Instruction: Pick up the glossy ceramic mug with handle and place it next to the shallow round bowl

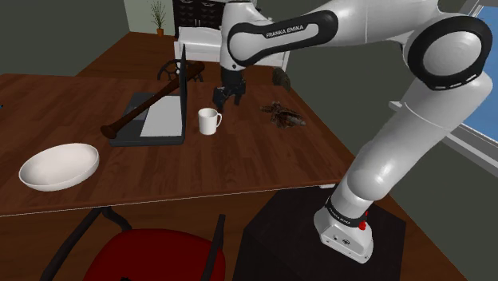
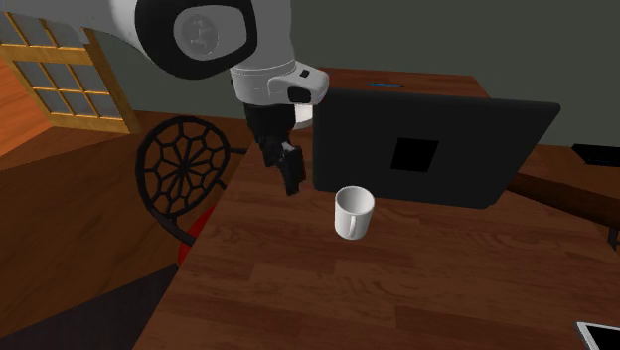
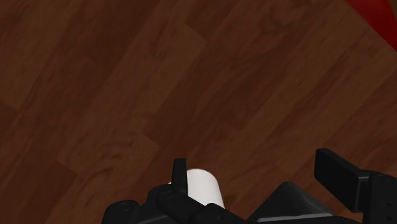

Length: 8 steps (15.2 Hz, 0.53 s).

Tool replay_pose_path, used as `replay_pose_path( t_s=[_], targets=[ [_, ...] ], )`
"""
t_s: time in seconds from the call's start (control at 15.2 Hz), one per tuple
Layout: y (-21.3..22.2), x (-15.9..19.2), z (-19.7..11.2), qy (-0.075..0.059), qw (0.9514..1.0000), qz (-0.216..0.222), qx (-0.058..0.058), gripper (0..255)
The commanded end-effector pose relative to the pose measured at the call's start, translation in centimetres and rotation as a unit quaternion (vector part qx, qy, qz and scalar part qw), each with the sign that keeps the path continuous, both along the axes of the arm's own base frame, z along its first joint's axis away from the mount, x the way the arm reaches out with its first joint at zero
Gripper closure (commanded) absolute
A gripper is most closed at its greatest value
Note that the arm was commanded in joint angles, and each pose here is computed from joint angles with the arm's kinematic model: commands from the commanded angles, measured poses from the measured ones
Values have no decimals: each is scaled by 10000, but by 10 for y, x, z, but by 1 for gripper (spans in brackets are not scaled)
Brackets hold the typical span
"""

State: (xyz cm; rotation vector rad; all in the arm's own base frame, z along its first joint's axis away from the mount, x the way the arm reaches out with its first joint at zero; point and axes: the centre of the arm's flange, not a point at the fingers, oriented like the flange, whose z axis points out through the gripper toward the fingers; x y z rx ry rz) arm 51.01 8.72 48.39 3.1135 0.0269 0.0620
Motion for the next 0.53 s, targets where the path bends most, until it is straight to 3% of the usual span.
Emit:
replay_pose_path(
  t_s=[0.0,0.46],
  targets=[
    [0,26,-17,-8,10000,-91,-12,0],
    [5,105,-64,-26,9992,-390,-68,0]
  ],
)
